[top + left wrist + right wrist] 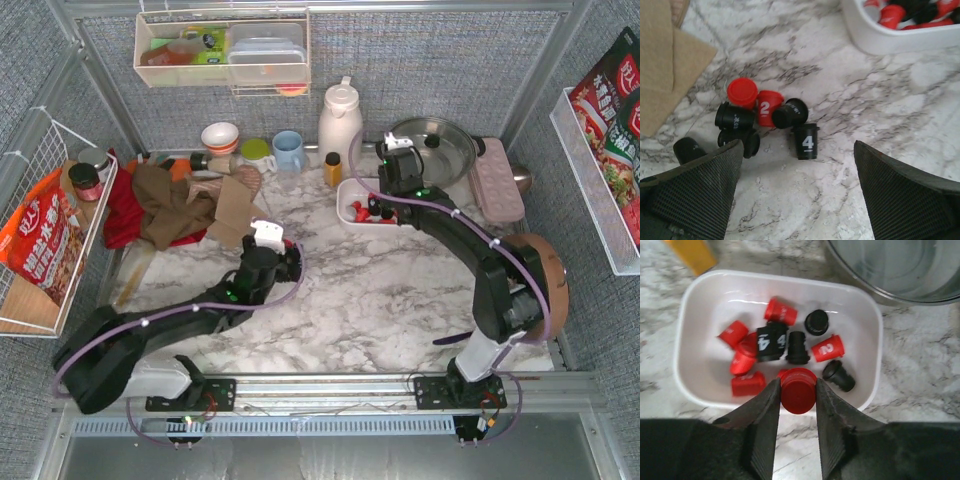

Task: Mix the coffee capsules in the storage basket

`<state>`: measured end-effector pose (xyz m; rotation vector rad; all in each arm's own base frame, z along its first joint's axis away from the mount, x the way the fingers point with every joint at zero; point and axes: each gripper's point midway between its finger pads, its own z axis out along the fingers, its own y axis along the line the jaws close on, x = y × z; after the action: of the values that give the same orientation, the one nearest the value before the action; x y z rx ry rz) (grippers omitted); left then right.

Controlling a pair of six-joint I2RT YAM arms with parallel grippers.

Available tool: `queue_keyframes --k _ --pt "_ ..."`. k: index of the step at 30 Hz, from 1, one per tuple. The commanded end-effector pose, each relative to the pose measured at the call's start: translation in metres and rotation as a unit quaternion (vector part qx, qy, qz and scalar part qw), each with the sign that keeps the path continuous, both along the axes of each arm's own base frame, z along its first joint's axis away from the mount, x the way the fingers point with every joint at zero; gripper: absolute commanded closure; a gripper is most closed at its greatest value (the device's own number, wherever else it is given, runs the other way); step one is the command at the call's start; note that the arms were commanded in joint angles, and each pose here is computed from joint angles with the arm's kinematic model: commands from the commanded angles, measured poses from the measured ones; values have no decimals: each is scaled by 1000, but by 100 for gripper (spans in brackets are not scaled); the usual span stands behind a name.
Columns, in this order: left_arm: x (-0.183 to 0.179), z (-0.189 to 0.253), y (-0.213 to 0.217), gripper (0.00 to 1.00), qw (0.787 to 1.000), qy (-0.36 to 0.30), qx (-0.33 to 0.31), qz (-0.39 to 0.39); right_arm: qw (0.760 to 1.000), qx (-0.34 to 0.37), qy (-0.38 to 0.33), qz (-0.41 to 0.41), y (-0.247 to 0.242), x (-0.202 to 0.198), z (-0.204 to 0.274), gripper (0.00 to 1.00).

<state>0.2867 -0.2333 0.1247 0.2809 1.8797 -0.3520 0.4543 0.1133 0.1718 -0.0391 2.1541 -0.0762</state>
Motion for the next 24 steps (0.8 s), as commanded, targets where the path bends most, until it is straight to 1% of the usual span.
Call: queue_keyframes --k 1,2,3,6,12,15,19,24 --pt "12 -30 10 1 995 71 17 74 999 -38 5 -32 -29 19 -5 54" --pt "13 -35 6 1 994 83 22 71 998 -42 13 -33 -31 18 -8 48" --pt "14 -40 2 3 993 94 23 68 998 -44 20 -33 -33 17 -9 44" --pt "17 -54 -6 10 989 125 36 67 998 -44 26 -29 -34 8 -8 36" --pt "17 -75 -8 24 981 166 68 76 1000 14 24 -7 -20 -18 -3 35" --pt "14 -86 -7 28 977 183 84 73 999 42 16 3 -13 -34 2 35" --pt "13 -99 -16 31 975 196 93 51 997 67 17 22 -4 -51 3 35" --pt "22 -106 -25 33 974 195 110 39 995 85 18 44 7 -65 10 37"
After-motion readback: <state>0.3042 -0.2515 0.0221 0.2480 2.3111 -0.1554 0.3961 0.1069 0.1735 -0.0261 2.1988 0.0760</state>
